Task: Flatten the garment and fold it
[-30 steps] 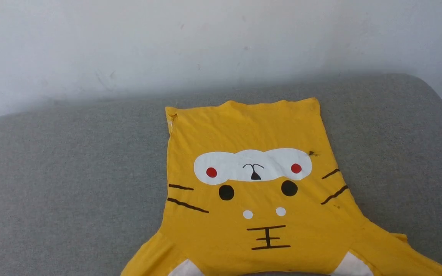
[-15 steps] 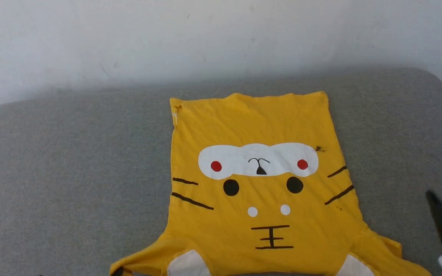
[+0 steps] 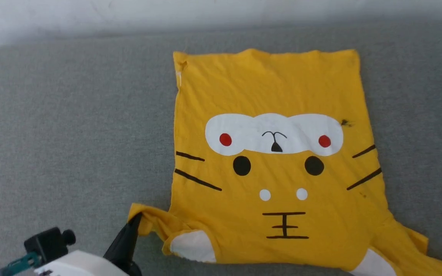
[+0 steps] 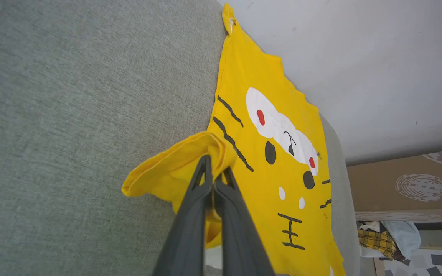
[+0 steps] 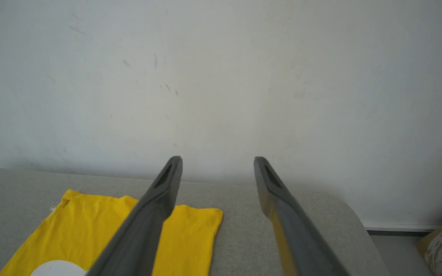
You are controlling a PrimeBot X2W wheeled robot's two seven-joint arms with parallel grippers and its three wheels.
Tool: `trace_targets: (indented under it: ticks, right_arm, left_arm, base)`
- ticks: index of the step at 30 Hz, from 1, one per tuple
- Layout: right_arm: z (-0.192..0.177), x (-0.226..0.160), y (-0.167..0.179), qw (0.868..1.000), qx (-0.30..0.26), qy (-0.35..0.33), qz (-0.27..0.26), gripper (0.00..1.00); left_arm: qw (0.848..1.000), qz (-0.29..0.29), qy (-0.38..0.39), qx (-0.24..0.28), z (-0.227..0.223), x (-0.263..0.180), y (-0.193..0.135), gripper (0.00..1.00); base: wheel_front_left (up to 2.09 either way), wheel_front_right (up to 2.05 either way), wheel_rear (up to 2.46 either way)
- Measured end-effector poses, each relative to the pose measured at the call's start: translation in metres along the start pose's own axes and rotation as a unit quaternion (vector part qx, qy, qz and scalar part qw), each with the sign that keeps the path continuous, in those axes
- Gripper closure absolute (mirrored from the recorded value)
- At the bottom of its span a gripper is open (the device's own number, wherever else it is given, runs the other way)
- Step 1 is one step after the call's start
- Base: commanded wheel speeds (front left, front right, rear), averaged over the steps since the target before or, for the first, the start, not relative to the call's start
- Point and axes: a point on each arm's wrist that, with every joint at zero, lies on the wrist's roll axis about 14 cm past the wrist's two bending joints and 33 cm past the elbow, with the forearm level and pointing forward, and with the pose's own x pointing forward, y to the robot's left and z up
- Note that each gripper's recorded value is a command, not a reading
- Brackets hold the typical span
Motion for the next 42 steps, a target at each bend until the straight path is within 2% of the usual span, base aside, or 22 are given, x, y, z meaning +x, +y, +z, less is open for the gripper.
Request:
trace_targets:
  ticks: [7, 13, 22, 27, 30, 31, 32, 39, 42]
  right_arm:
    - [-0.036, 0.078, -0.007, 0.997, -0.023, 0.078, -0.018, 0.00]
    - [-0.106, 0.123, -0.015, 0.983, -0.021, 0.177, -0.039, 0.00]
    - [-0.224, 0.142, -0.016, 0.951, 0.015, 0.302, -0.062, 0.00]
    - [-0.262, 0.145, -0.007, 0.939, 0.026, 0.337, -0.060, 0.00]
    - [-0.271, 0.149, -0.003, 0.937, 0.025, 0.342, -0.057, 0.02]
    - [-0.271, 0.151, -0.003, 0.938, 0.023, 0.342, -0.057, 0.37]
    - [-0.271, 0.152, -0.002, 0.938, 0.021, 0.340, -0.057, 0.98]
    - [-0.263, 0.153, 0.005, 0.947, 0.016, 0.317, -0.048, 1.00]
    - [-0.250, 0.152, 0.024, 0.954, 0.025, 0.297, -0.020, 1.00]
  left_arm:
    - [1.000, 0.011, 0.012, 0.002, -0.005, 0.021, 0.003, 1.00]
    - [0.999, 0.039, 0.021, -0.008, -0.013, 0.034, 0.019, 1.00]
    - [0.996, 0.077, 0.039, -0.019, -0.025, 0.048, 0.045, 1.00]
    - [0.995, 0.092, 0.041, -0.017, -0.027, 0.051, 0.055, 1.00]
    - [0.994, 0.098, 0.040, -0.015, -0.025, 0.053, 0.059, 1.00]
    - [0.994, 0.100, 0.039, -0.015, -0.025, 0.053, 0.060, 1.00]
    - [0.994, 0.101, 0.039, -0.015, -0.025, 0.052, 0.061, 1.00]
    - [0.995, 0.098, 0.036, -0.012, -0.022, 0.052, 0.060, 1.00]
    - [0.995, 0.096, 0.031, -0.004, -0.018, 0.050, 0.060, 1.00]
  base:
    - [0.00, 0.00, 0.00]
    - [0.00, 0.00, 0.00]
    - [0.00, 0.00, 0.00]
    - [0.00, 0.00, 0.00]
    - [0.00, 0.00, 0.00]
    - [0.00, 0.00, 0.00]
    - [0.00, 0.00, 0.00]
    - [0.00, 0.00, 0.00]
    - [0.00, 0.00, 0.00]
